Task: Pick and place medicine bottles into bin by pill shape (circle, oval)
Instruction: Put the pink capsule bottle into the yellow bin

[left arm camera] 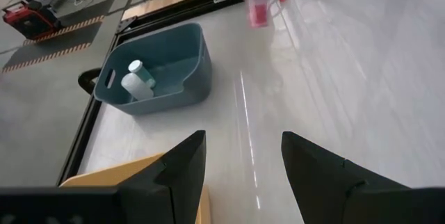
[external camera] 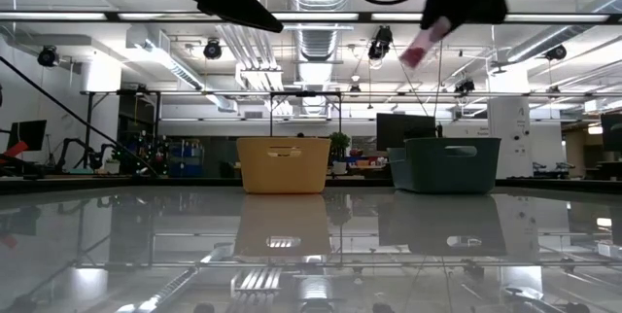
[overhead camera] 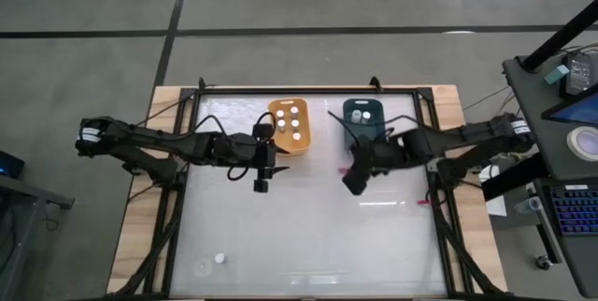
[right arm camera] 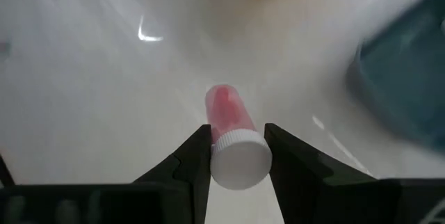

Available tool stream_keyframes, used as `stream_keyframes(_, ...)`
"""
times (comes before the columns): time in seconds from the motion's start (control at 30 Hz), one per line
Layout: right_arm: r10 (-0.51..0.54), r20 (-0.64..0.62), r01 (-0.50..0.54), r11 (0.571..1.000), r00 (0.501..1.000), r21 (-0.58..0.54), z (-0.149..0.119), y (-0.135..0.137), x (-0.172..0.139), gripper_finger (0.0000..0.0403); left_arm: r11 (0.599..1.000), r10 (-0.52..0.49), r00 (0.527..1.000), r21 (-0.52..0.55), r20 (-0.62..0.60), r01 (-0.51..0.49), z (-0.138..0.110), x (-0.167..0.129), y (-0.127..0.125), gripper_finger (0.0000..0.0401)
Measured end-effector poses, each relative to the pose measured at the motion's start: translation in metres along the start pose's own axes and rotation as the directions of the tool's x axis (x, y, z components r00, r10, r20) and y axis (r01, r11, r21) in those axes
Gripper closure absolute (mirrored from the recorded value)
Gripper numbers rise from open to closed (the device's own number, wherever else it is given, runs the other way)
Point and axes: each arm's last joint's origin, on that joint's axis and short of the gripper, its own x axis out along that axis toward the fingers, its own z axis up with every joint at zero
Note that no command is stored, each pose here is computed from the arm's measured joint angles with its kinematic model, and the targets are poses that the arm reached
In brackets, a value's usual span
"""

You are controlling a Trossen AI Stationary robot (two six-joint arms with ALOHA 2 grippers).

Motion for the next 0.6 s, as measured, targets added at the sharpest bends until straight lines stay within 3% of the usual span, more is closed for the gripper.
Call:
stream_keyframes(0.37, 0.056, 0.165, -0.04, 0.994, 0.985, -0.1, 0.048, -0.014, -0.013, 0.0287, 0.999, 0.049, 0.999, -0.005, 0.011, -0.049, -0.01, -0.019, 0.003, 0.0228)
stream_keyframes(0.6, 0.093, 0.238, -0.061, 0.989, 0.967, -0.137, 0.069, -0.013, -0.026, 0.0287, 0.996, 0.081, 0.991, -0.031, 0.107, -0.078, -0.014, -0.037, 0.006, 0.0228)
